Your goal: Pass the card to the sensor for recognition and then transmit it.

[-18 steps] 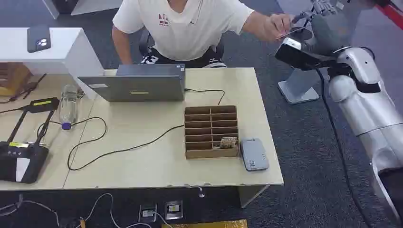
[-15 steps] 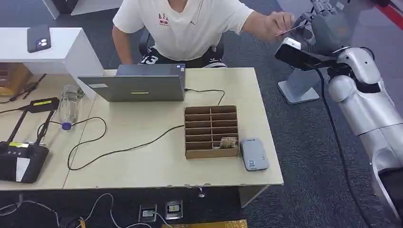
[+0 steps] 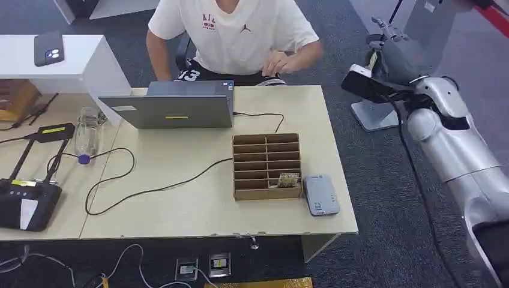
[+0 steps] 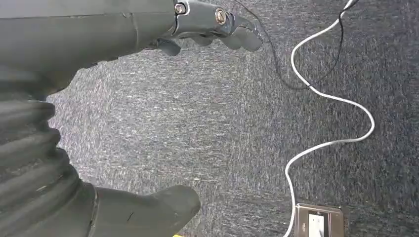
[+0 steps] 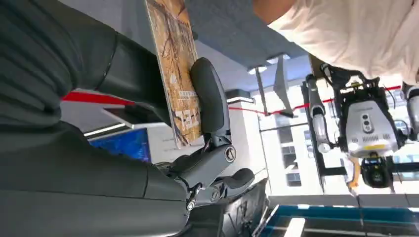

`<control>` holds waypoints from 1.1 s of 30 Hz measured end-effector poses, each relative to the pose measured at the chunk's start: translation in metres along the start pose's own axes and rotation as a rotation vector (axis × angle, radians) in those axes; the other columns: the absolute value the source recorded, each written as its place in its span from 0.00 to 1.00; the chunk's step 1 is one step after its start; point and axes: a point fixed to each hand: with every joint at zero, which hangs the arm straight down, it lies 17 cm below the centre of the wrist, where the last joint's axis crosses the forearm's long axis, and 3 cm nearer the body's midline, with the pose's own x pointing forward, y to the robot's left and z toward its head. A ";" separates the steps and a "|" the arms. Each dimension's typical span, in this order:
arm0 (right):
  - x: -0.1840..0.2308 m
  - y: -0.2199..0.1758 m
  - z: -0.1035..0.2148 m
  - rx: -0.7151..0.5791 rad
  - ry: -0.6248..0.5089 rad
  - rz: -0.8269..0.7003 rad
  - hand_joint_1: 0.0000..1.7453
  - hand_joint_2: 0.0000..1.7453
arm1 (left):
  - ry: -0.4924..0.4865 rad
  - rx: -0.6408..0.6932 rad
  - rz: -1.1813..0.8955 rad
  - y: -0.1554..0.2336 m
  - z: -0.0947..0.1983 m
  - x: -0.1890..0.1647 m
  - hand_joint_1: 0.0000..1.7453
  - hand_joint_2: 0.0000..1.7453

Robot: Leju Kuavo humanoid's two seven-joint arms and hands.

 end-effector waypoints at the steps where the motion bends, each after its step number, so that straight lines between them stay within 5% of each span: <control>1: 0.000 0.006 0.003 0.012 0.008 -0.012 1.00 1.00 | 0.000 0.000 -0.001 0.000 0.000 0.000 0.00 1.00; 6: -0.001 0.050 0.029 0.107 0.061 -0.082 1.00 1.00 | 0.003 0.005 0.007 0.001 0.000 -0.001 0.00 1.00; 14: 0.014 0.160 0.119 0.311 0.137 -0.171 1.00 1.00 | 0.023 0.008 0.021 0.001 0.002 -0.012 0.00 1.00; 21: 0.035 0.215 0.180 0.397 0.189 -0.248 1.00 1.00 | 0.028 0.013 0.018 0.002 0.003 -0.015 0.00 1.00; 33: 0.070 0.245 0.201 0.444 0.154 -0.275 1.00 1.00 | 0.031 0.025 0.022 0.004 0.003 -0.015 0.00 1.00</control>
